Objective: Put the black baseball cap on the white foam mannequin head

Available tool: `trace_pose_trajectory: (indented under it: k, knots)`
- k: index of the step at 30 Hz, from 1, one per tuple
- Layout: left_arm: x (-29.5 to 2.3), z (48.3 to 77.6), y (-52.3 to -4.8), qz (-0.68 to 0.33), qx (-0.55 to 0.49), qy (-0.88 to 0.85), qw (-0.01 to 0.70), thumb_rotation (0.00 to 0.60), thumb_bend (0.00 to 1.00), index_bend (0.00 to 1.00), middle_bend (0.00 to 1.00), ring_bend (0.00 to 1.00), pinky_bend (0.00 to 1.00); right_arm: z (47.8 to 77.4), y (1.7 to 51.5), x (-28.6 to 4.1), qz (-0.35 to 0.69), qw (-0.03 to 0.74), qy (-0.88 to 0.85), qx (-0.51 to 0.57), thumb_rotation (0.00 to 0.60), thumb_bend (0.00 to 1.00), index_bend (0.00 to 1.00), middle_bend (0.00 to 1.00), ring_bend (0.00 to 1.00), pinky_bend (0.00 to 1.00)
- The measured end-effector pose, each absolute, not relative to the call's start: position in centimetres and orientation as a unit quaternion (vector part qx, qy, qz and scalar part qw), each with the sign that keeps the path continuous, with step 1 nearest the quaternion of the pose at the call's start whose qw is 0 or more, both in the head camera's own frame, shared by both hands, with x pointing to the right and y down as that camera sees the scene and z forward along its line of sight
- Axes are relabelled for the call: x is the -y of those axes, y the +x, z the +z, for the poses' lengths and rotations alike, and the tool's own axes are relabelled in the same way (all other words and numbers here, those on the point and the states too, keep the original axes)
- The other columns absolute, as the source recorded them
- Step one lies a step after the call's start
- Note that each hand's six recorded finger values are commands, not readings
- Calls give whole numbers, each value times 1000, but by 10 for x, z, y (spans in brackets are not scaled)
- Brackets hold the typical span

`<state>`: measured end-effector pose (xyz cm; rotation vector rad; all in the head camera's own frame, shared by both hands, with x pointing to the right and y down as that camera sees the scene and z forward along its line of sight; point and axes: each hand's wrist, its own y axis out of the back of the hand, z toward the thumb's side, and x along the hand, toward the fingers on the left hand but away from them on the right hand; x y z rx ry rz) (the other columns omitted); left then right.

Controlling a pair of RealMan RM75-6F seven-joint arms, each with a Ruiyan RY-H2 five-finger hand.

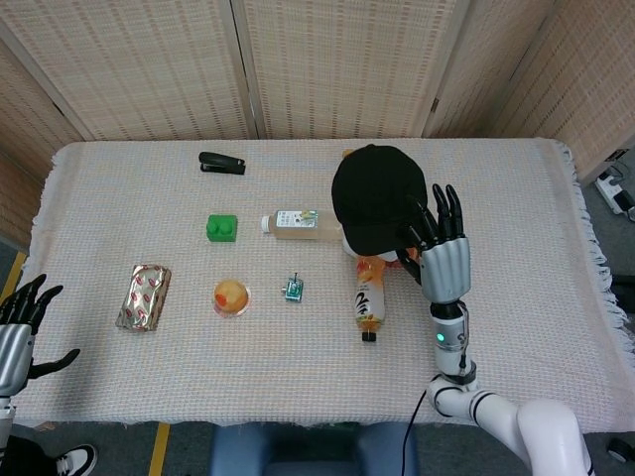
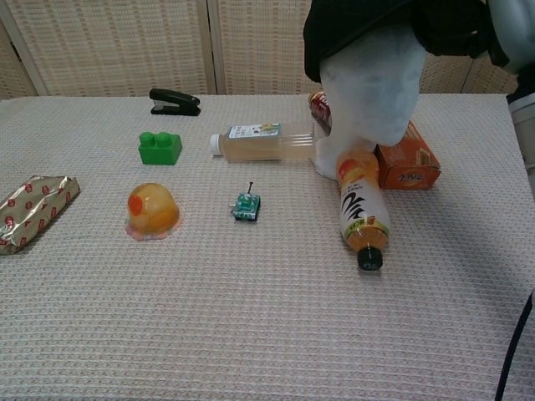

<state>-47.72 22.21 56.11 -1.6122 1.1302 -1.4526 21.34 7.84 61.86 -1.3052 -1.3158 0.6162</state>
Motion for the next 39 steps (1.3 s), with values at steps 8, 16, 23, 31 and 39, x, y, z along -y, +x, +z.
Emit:
trace_pose_trajectory:
  k: [8,16,23,31,39]
  knots:
    - [-222,562,-478,-560,-434,-619,339,600,174,170,48,5,138,641,222,-91,292,550,-563,544,600,321,826,252,0,0]
    - [-222,563,-479,-562,-432,-618,339,600,174,170,47,5,138,650,234,-90,326,544,-558,535,600,181,0,15,0,0]
    - [-222,563,-478,-562,-431,-619,339,600,174,170,47,4,138,646,252,-97,351,537,-559,525,600,105,0,0,0,0]
    - [-225,561,-473,-558,-426,-623,345,600,175,170,47,5,138,619,299,-128,410,498,-563,517,600,104,0,0,0,0]
    - [-226,562,-470,-557,-419,-628,347,600,174,170,47,4,137,566,380,-180,540,452,-539,461,600,105,0,0,0,0]
